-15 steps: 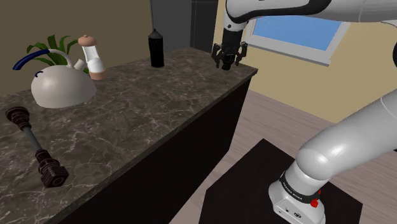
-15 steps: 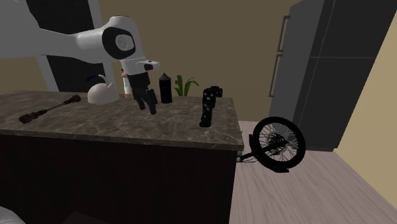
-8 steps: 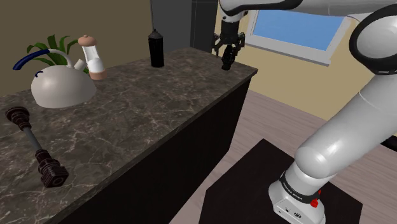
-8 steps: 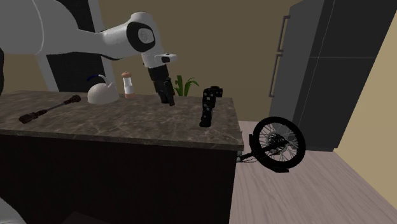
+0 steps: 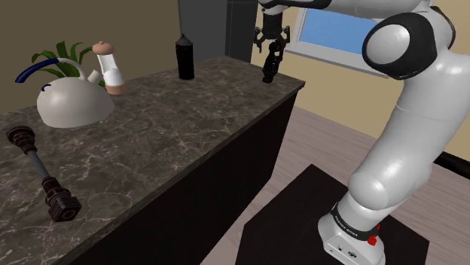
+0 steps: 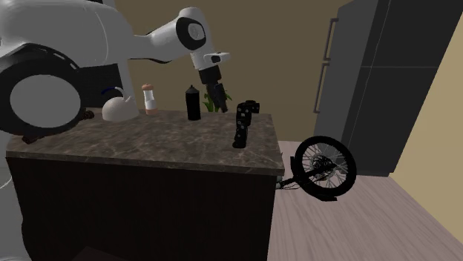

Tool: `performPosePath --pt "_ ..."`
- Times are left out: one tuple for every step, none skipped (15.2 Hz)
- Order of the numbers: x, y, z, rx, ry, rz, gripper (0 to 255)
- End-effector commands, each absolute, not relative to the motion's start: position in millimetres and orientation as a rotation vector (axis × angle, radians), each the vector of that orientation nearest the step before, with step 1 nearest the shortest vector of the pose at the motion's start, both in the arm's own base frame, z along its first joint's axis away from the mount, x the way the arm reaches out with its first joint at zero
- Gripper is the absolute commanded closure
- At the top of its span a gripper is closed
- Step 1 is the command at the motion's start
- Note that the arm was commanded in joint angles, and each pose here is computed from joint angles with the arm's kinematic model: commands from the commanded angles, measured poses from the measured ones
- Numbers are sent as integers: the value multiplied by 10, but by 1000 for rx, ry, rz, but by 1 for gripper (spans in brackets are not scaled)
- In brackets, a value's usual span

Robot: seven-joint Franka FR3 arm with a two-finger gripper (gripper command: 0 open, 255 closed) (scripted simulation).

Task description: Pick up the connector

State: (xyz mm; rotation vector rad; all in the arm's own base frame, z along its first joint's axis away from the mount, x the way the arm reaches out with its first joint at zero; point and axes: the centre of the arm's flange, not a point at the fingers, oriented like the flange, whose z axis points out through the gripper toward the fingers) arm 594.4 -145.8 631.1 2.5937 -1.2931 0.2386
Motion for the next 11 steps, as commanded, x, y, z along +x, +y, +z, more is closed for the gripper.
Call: performPosePath --pt "6064 -1662 6387 2538 -1360 254 0" --pt "6118 -1760 6430 2510 -1391 261 0" --pt "6170 -1859 6473 2482 -1423 268 0" --pt "6218 -1959 6518 2454 -1453 275 0" --pt "6260 -2052 6560 2427 -1482 282 0" --pt "6260 -2052 6508 2427 -1482 282 0" --pt "6260 -2052 6454 2427 -1482 282 0" --pt "6260 -2052 6402 2427 -1482 282 0" --pt "6260 -2052 6349 2427 -1482 282 0" --pt "6260 -2052 6296 2427 -1482 282 0" --pt "6260 -2052 6244 2427 -1482 282 0"
